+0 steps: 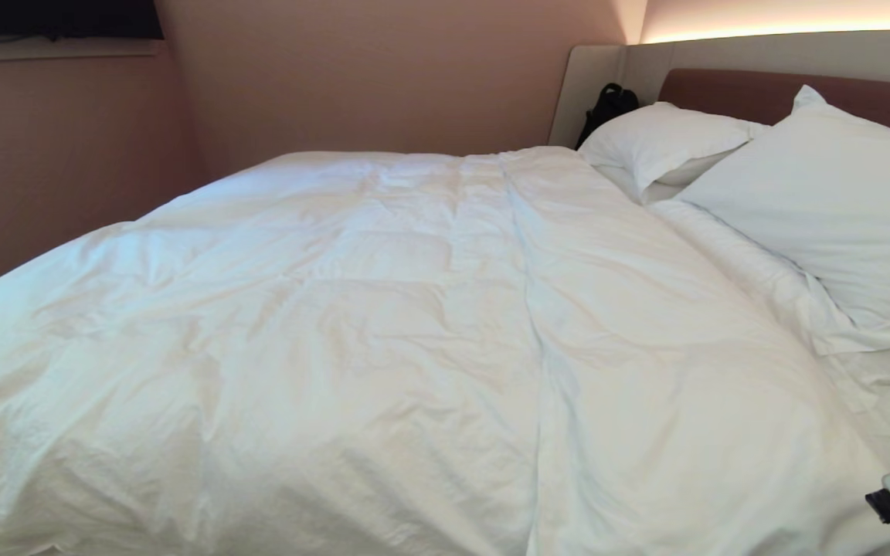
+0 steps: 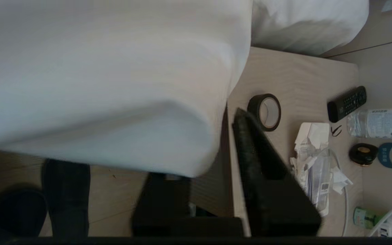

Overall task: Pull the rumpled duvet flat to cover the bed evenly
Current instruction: Flatten the corners of the folded blanket

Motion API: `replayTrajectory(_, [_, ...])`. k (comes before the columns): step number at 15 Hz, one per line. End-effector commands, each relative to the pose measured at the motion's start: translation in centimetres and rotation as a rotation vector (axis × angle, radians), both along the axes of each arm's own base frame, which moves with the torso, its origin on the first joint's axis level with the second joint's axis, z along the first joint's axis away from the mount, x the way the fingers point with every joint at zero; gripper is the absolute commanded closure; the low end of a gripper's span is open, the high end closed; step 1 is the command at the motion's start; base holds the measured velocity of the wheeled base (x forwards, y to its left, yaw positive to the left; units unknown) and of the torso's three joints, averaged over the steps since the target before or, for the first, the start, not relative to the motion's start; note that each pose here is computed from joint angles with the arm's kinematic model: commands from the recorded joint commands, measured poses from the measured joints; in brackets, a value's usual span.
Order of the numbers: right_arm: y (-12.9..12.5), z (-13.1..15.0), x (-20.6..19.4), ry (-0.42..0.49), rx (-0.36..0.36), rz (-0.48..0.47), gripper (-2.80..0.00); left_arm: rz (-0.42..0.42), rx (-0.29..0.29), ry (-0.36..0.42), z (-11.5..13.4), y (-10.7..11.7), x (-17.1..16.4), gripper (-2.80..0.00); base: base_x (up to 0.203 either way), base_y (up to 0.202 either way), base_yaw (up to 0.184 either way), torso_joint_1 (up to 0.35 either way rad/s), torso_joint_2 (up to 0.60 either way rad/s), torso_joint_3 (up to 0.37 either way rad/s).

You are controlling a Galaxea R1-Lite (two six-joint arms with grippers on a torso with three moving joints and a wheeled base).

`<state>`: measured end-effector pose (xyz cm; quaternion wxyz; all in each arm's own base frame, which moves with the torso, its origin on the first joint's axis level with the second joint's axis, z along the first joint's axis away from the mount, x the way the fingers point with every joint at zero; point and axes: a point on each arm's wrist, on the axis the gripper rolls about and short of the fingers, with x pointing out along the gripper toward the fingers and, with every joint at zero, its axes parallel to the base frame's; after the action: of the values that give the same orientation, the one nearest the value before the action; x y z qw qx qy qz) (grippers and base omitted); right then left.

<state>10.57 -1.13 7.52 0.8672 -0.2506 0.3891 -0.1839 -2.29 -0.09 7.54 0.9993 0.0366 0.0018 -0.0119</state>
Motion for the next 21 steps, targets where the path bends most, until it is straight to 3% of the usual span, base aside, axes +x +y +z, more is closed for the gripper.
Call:
replayTrajectory(1, [0.0,0.0,0.0,-0.002,0.010,0.014,-2.80,0.001,0.000,0.000,0.0,0.0,0.0,0.00,0.000,0.000,0.000,0.000,0.00,0.000])
replayTrajectory(4, [0.4,0.6,-0.4,-0.044,0.121,0.146,-2.80,0.001,0.000,0.000,0.0,0.0,0.0,0.00,0.000,0.000,0.000,0.000,0.00,0.000])
replayTrajectory(8, [0.7,1.9,-1.3,-0.052,0.208,0.251,-2.80,0.001,0.000,0.000,0.0,0.0,0.0,0.00,0.000,0.000,0.000,0.000,0.00,0.000])
replayTrajectory(11, [1.2,6.5,-3.9,-0.107,0.348,0.417,-2.80,0.001,0.000,0.000,0.0,0.0,0.0,0.00,0.000,0.000,0.000,0.000,0.00,0.000])
replayTrajectory(13, [1.5,9.9,-5.2,-0.090,0.491,0.488,-2.80,0.001,0.000,0.000,0.0,0.0,0.0,0.00,0.000,0.000,0.000,0.000,0.00,0.000])
replayTrajectory(15, [1.7,11.1,-5.3,-0.039,0.640,0.479,-2.80,0.001,0.000,0.000,0.0,0.0,0.0,0.00,0.000,0.000,0.000,0.000,0.00,0.000])
replayTrajectory(21, [1.7,11.5,-2.9,0.006,0.703,0.389,-2.80,0.001,0.000,0.000,0.0,0.0,0.0,0.00,0.000,0.000,0.000,0.000,0.00,0.000])
